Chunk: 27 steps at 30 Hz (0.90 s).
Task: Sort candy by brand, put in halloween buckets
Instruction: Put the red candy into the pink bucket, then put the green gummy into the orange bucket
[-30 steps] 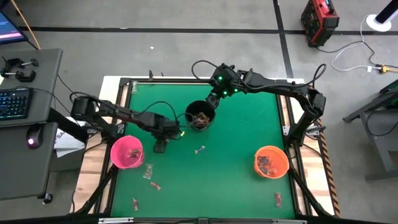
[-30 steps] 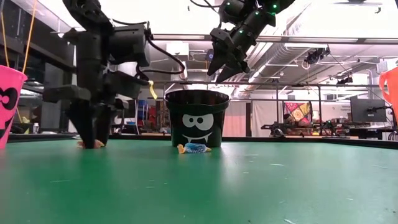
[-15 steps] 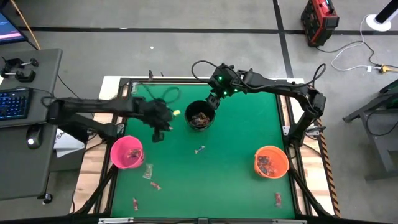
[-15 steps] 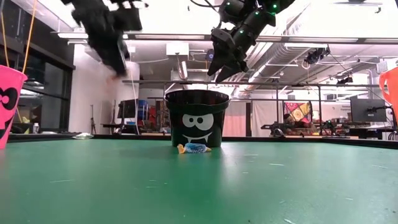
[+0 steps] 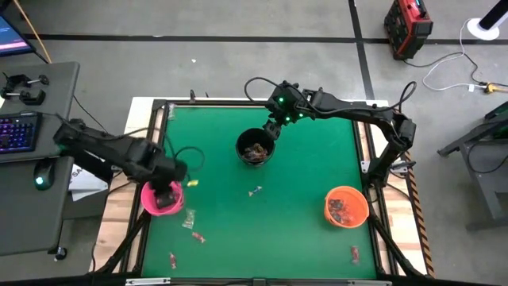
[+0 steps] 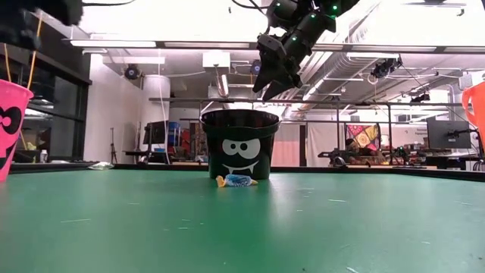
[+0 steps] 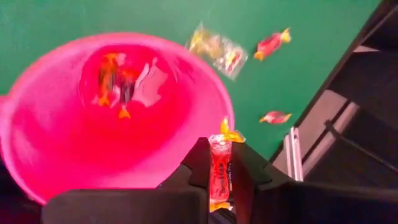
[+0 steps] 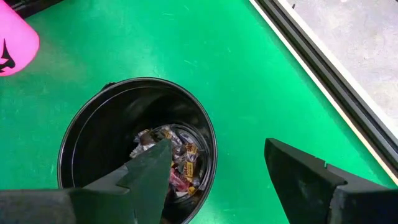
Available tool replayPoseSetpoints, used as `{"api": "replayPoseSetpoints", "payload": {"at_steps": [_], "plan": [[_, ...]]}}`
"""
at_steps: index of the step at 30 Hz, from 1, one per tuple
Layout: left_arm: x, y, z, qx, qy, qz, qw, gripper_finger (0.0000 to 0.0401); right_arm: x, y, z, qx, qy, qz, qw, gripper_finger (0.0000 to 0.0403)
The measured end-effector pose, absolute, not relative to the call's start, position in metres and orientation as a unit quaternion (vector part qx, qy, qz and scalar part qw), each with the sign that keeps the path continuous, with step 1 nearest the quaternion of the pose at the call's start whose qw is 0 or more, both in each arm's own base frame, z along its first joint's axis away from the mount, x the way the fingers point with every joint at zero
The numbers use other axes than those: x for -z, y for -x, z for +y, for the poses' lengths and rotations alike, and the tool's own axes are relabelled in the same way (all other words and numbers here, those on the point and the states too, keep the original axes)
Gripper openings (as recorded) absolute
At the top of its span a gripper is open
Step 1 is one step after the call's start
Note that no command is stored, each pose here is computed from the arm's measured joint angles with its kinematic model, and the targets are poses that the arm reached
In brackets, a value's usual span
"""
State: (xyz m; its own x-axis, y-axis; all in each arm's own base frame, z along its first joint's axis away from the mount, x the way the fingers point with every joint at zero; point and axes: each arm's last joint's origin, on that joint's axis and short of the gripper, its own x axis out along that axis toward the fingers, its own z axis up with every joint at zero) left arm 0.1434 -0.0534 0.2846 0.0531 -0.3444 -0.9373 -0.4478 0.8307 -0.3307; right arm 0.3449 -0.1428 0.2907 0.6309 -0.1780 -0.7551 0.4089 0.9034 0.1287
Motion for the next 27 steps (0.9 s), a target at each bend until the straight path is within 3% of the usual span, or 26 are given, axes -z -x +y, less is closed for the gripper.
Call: {"api": "replayPoseSetpoints", "payload": {"at_steps": [4,12,19,23,27], "plan": [[-0.284,-0.138,-0.068,-0.074,0.286,0.687,0.664,0.0035,-0.291,-0.345,-0.143,0.165,-0.145,0.397,0.891,0.0250],[-0.282,-0.129,-0.073,-0.172,0.263,0.662,0.680,0.0128,-0.291,-0.345,-0.143,0.165,-0.145,0.397,0.891,0.0250],[-0.289,-0.135,-0.072,-0.172,0.313,0.649,0.672,0.0200,-0.291,-0.345,-0.143,0.164,-0.145,0.397,0.891,0.0250],[-0.311,-0.158,-0.074,-0.099,0.339,0.558,0.751,0.0216,-0.291,-0.345,-0.143,0.165,-0.145,0.397,0.891,0.0250],[-0.323,-0.190,-0.080,-0.016,0.278,0.505,0.817,0.0211,-0.291,-0.345,-0.143,0.164,-0.145,0.397,0.891,0.0250]]}}
